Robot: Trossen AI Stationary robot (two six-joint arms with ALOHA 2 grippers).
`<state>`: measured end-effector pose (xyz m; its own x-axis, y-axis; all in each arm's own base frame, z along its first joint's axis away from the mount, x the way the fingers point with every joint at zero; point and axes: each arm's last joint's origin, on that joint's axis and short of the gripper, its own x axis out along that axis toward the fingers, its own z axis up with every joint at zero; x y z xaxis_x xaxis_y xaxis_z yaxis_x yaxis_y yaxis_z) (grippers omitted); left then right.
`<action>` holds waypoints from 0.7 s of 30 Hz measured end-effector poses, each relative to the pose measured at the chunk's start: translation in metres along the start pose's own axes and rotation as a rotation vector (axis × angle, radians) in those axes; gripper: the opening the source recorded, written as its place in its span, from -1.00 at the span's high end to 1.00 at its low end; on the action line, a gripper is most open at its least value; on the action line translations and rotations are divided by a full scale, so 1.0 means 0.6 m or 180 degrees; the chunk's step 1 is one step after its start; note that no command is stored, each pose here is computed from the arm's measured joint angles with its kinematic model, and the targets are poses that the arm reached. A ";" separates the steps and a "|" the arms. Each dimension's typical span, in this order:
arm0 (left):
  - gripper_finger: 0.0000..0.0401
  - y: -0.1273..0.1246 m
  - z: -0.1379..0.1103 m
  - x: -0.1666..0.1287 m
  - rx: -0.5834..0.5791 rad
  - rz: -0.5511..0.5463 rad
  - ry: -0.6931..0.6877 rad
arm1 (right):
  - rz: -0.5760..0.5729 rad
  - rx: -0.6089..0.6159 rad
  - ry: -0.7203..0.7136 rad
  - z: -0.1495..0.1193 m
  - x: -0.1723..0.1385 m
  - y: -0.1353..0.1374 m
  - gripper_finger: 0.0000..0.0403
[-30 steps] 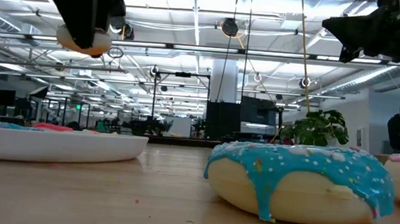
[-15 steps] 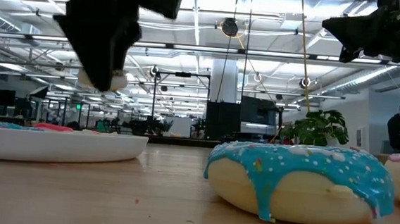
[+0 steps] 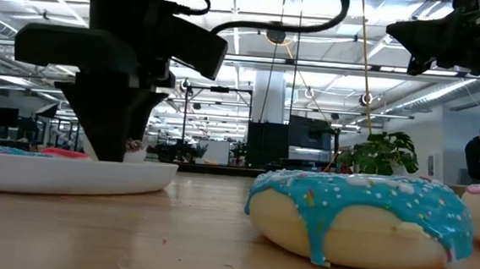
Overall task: Pick & Place donuts
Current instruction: Put the small brown donut on the white plate
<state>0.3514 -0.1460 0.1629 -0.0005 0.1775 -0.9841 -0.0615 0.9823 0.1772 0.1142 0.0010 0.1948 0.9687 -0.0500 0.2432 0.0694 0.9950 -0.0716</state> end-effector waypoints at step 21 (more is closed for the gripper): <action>-0.51 0.006 -0.017 0.024 -0.0056 -0.0006 0.0241 | 0.0000 -0.0002 0.0000 0.000 0.000 0.000 1.00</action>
<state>0.3407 -0.1407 0.1493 -0.0757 0.1698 -0.9826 -0.0792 0.9813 0.1757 0.1142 0.0010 0.1948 0.9687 -0.0500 0.2432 0.0695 0.9950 -0.0723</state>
